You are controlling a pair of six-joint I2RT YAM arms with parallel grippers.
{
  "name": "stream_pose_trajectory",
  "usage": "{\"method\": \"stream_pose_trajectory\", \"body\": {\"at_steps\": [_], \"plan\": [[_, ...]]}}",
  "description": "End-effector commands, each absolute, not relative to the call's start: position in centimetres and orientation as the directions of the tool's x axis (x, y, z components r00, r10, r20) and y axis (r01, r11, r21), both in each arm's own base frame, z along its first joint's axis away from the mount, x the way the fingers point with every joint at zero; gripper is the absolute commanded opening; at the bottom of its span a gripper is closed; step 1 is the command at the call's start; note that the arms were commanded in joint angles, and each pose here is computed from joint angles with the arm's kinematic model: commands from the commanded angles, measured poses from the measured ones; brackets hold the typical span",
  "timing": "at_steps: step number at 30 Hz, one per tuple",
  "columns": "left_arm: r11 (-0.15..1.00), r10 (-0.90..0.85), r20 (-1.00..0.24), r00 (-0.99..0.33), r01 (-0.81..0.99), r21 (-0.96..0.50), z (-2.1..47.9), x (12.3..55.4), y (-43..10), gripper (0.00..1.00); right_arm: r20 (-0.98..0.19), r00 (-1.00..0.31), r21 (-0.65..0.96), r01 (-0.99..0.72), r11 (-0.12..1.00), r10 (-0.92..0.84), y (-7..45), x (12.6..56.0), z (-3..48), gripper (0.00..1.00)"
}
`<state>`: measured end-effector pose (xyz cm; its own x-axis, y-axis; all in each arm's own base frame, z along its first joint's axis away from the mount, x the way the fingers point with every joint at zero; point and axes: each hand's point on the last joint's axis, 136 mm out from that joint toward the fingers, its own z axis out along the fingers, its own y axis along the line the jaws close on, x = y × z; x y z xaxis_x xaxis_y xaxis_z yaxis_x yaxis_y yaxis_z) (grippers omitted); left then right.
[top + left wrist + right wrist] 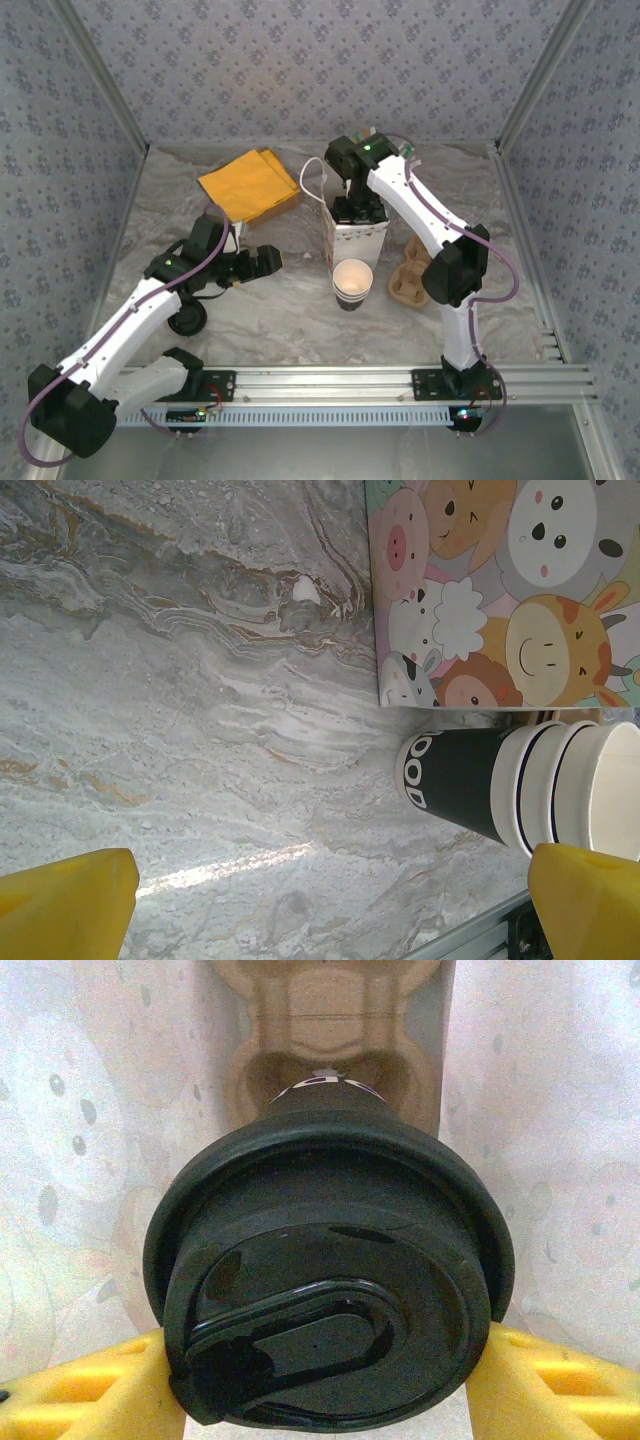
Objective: Pack the takeout coffee
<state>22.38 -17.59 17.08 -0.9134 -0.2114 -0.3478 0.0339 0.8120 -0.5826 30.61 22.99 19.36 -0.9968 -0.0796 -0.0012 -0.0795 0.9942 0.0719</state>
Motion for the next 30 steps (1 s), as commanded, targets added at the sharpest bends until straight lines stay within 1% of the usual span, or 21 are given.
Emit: {"method": "stream_pose_trajectory", "body": {"at_steps": [1,30], "plan": [[0.795,-0.212,-0.359,-0.909,0.054,-0.604,17.84,22.21,-17.94,1.0,0.023,-0.996,0.06,-0.083,0.995,-0.084,22.57,30.33,19.55,0.67],[0.793,-0.213,-0.367,-0.906,0.058,-0.606,18.01,22.2,-17.92,1.0,0.045,-0.997,0.049,-0.065,0.997,-0.067,21.99,30.27,19.34,0.67]]}}
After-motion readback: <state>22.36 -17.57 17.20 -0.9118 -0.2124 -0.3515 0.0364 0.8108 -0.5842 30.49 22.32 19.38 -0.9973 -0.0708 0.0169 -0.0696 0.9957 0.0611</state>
